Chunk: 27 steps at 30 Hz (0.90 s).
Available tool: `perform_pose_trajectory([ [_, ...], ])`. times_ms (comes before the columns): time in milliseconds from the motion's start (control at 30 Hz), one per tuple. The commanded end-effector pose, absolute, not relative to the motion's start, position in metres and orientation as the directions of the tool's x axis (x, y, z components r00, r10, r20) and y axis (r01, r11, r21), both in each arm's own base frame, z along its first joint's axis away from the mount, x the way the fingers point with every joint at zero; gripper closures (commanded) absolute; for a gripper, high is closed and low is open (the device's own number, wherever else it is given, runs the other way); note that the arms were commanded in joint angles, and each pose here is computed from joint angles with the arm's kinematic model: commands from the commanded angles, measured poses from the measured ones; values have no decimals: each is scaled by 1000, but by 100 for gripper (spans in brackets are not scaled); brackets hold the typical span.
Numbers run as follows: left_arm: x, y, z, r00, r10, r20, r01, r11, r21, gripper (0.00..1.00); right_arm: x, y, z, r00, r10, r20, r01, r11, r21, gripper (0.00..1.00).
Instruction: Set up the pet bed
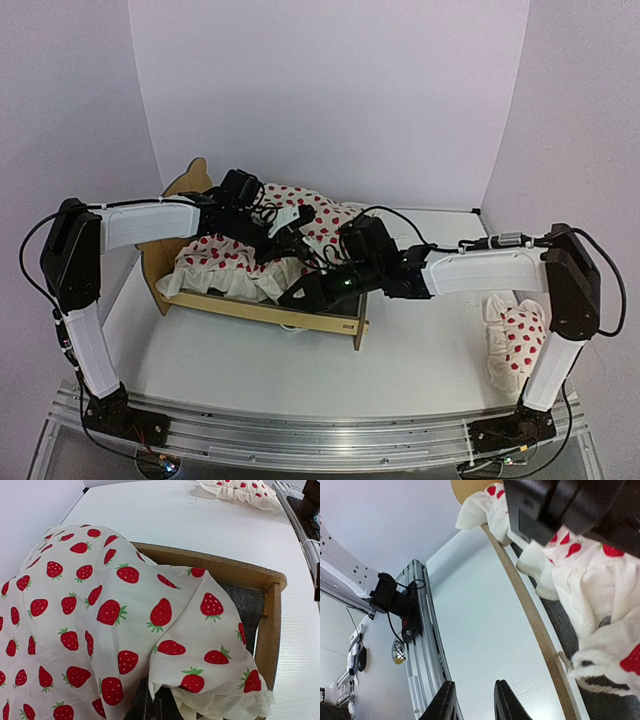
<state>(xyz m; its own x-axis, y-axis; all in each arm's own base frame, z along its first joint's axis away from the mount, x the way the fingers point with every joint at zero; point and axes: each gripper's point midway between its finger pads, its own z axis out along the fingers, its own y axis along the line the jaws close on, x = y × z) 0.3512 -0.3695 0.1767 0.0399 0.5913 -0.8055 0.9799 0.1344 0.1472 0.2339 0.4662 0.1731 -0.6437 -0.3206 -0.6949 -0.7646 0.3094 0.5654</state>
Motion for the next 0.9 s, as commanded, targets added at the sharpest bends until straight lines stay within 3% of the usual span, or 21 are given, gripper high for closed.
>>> perform_pose_trajectory([
  [0, 358, -368, 208, 108, 557, -824, 960, 156, 231, 100, 231, 447, 195, -580, -348, -736, -810, 345, 475, 73],
  [167, 364, -367, 213, 118, 559, -821, 951, 176, 256, 100, 258, 408, 175, -596, -374, -711, -771, 515, 375, 82],
  [333, 365, -367, 214, 118, 558, -822, 949, 181, 260, 100, 304, 375, 150, -731, -291, -618, -594, 718, 364, 87],
  [633, 368, -367, 214, 101, 547, -831, 946, 206, 250, 100, 296, 403, 117, -792, -305, -529, -553, 725, 411, 83],
  [867, 367, -368, 211, 96, 546, -832, 948, 205, 244, 100, 325, 403, 94, -842, -176, -510, -402, 835, 376, 76],
])
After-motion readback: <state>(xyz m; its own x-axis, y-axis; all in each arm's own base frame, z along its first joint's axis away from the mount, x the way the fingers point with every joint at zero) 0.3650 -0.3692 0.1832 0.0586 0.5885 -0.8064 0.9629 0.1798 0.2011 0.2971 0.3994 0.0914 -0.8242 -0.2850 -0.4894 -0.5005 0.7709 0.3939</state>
